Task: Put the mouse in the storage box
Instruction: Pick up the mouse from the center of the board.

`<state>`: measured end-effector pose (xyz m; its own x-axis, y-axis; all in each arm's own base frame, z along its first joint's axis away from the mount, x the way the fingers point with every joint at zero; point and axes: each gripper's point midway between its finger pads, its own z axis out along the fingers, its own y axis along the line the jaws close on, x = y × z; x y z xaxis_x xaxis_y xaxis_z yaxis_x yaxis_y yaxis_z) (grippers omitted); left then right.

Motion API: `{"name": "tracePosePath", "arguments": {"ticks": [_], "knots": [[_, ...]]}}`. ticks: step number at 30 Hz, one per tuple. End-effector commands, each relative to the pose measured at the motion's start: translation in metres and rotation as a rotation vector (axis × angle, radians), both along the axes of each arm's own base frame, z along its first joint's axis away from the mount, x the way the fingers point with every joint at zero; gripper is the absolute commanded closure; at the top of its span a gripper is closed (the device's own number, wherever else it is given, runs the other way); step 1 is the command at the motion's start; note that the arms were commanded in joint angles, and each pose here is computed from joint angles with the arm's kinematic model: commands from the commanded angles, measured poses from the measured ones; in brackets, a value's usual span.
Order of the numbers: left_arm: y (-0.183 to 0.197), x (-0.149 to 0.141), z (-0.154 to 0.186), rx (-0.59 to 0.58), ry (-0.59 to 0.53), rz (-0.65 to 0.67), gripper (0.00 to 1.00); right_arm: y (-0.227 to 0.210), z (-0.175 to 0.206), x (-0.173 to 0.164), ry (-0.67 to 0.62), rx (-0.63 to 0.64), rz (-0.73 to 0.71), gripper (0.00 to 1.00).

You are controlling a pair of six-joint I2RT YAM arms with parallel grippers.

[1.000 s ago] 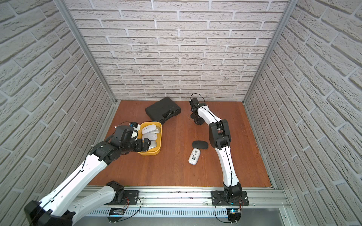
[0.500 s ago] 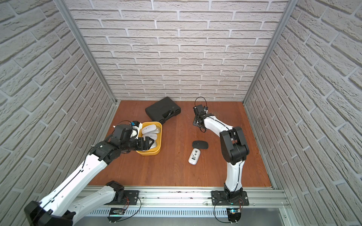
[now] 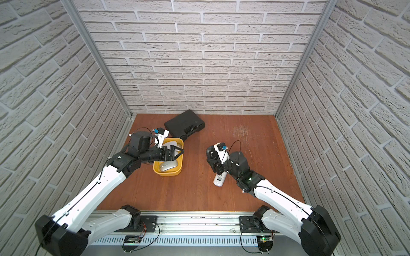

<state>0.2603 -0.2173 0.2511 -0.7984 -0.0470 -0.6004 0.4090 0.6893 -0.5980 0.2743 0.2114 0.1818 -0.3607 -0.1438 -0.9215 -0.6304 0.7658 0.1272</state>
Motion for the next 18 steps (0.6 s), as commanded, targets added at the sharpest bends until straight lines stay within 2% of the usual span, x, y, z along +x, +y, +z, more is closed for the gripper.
{"name": "tracePosePath", "arguments": {"ticks": [1, 5, 11, 18], "knots": [[-0.031, -0.001, 0.019, -0.045, -0.058, -0.098, 0.04, 0.020, 0.022, -0.021, -0.194, 0.032, 0.171, 0.80], [-0.056, -0.008, 0.018, -0.018, -0.066, -0.166, 0.05, 0.034, 0.022, -0.040, -0.289, 0.005, 0.271, 0.79], [-0.089, -0.020, 0.004, 0.008, -0.023, -0.244, 0.04, 0.041, 0.013, -0.041, -0.269, -0.052, 0.302, 0.79], [-0.108, -0.025, -0.015, 0.011, 0.041, -0.270, 0.10, 0.042, 0.014, -0.040, -0.281, -0.068, 0.297, 0.78]]}}
